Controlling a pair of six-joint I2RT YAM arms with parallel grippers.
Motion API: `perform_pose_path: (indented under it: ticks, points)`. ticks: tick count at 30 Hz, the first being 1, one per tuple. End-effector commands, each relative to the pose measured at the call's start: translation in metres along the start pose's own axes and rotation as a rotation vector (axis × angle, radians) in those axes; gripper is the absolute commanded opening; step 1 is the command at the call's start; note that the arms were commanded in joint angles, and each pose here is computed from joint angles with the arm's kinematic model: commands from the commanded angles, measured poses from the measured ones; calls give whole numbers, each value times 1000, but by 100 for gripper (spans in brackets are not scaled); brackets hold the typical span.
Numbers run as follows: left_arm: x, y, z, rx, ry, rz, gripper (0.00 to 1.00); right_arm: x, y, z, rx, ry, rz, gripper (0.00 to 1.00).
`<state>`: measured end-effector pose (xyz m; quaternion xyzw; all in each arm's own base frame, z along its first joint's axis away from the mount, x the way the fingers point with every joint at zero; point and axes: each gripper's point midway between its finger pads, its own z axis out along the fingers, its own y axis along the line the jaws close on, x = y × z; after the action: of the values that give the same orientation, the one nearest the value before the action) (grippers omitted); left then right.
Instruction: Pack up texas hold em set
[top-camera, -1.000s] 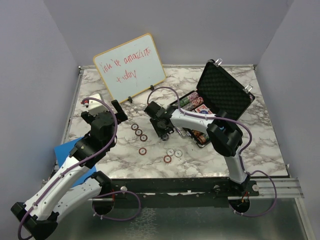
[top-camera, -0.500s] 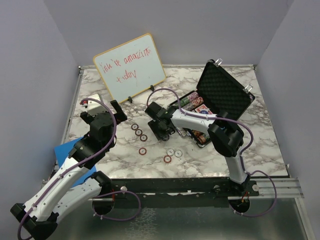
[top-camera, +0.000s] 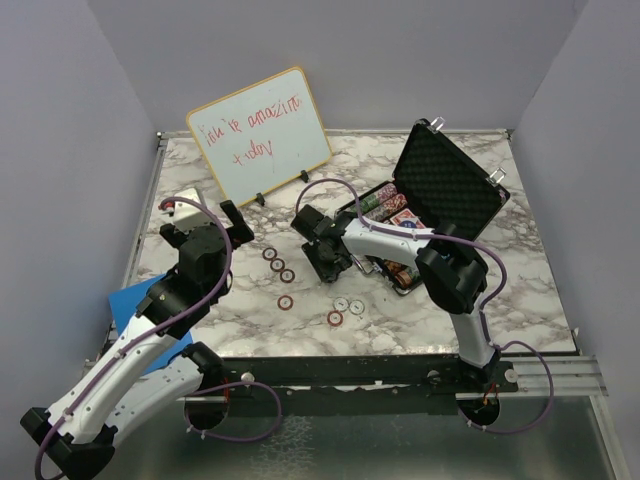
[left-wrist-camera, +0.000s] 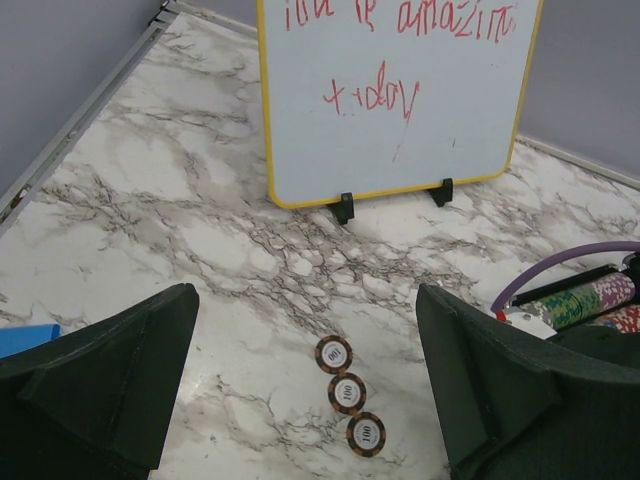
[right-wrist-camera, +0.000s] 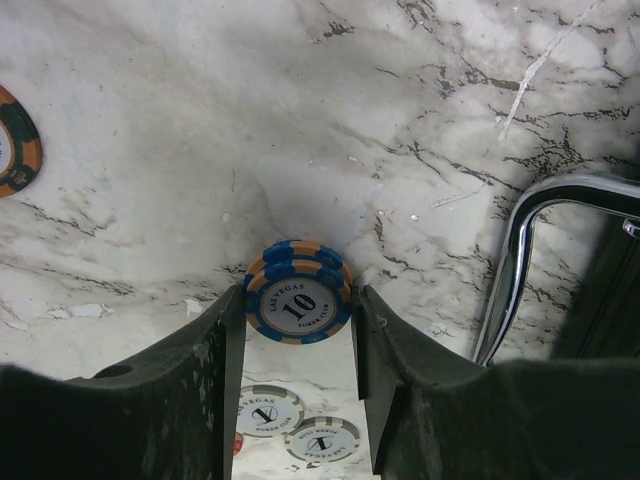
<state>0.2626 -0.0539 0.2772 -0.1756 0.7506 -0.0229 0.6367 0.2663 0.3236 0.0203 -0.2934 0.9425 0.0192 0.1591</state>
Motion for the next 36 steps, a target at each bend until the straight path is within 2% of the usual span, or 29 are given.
perform_pose_path:
  ticks: [1,8,13,22,26,30,34,36]
  points:
    - [2,-1,-2,15,6,-27,99,21,-13,13,81,63,-1,40]
    - [19,-10,-3,65,60,-62,99,-8,-9,0,60,-76,47,26]
    - [34,-16,-6,110,108,-106,99,-29,-5,-27,19,-172,77,24]
    - [66,-31,-13,206,208,-159,99,-47,-4,-61,-33,-247,133,23]
    - [85,-50,-19,330,263,-175,99,-60,-8,-80,-72,-304,241,23]
    - [99,-86,-32,571,274,-200,96,-75,-11,-106,-137,-372,383,23]
    - [113,-114,-37,723,288,-266,95,-95,-11,-150,-240,-547,520,23]
    - [115,-127,-38,781,289,-294,95,-100,-14,-165,-263,-593,587,23]
